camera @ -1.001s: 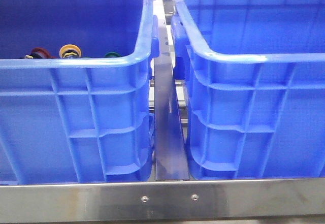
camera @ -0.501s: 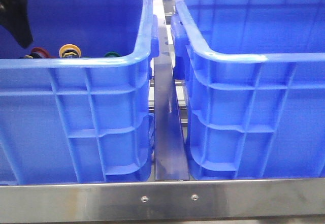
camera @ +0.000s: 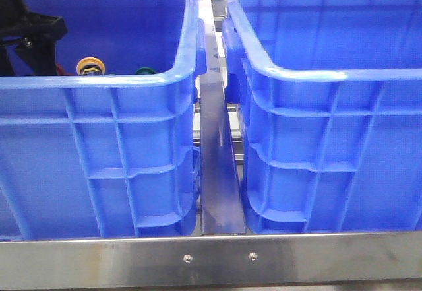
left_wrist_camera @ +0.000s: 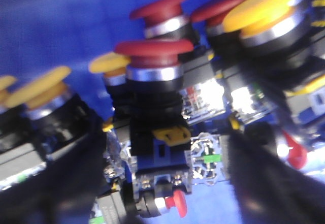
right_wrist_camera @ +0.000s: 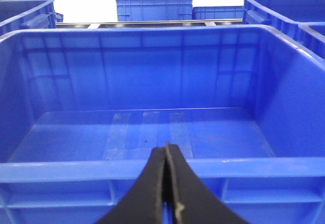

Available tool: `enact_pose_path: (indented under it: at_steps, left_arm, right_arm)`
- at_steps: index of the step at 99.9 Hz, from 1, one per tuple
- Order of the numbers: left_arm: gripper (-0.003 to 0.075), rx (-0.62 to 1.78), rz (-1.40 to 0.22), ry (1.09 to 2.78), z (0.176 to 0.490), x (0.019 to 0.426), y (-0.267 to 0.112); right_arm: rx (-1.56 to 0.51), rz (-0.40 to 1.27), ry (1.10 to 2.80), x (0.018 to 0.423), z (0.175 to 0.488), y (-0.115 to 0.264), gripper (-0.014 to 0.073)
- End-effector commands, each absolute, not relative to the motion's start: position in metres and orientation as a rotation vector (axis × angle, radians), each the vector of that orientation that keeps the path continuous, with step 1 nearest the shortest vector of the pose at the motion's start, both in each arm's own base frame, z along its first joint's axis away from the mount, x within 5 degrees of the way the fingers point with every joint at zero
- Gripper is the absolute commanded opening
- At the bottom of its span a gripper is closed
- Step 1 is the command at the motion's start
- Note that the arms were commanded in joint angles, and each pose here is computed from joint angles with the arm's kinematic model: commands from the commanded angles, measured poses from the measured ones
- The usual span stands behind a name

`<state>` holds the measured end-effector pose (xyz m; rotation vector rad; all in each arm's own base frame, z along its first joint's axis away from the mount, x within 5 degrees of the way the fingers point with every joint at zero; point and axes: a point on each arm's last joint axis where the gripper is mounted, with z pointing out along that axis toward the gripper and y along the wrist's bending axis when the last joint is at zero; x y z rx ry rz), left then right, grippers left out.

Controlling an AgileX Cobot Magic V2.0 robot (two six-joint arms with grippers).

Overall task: Pick red and yellow buttons and place in box
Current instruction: 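Lower the left gripper into the button bin and grasp a red-capped button, then lift the red button and pass it to the right gripper between bins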

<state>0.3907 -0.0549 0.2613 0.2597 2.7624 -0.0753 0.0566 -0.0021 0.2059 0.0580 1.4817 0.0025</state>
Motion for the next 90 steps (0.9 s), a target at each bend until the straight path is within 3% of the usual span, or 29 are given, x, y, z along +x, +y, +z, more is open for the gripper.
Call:
enact_pose_path:
  at_steps: [1,32,56,90]
  left_arm:
    - [0.0347,0.251,-0.091,2.675,0.287,0.389,-0.057]
    - [0.0124,0.242,-0.103,2.644,0.292,0.389,-0.058]
    - [0.012,0.171,-0.189,2.442,0.319,0.369,-0.059]
    - [0.0115,0.228,-0.235,2.177,0.355,0.29,-0.071]
  right_arm:
    - [0.049,-0.009,1.391,0.054,0.212,-0.002,-0.0068]
    - [0.049,-0.009,1.391,0.054,0.212,-0.002,-0.0068]
    - [0.049,-0.009,1.391,0.054,0.212,-0.002,-0.0068]
    - [0.049,-0.009,1.391,0.054,0.212,-0.002,-0.0068]
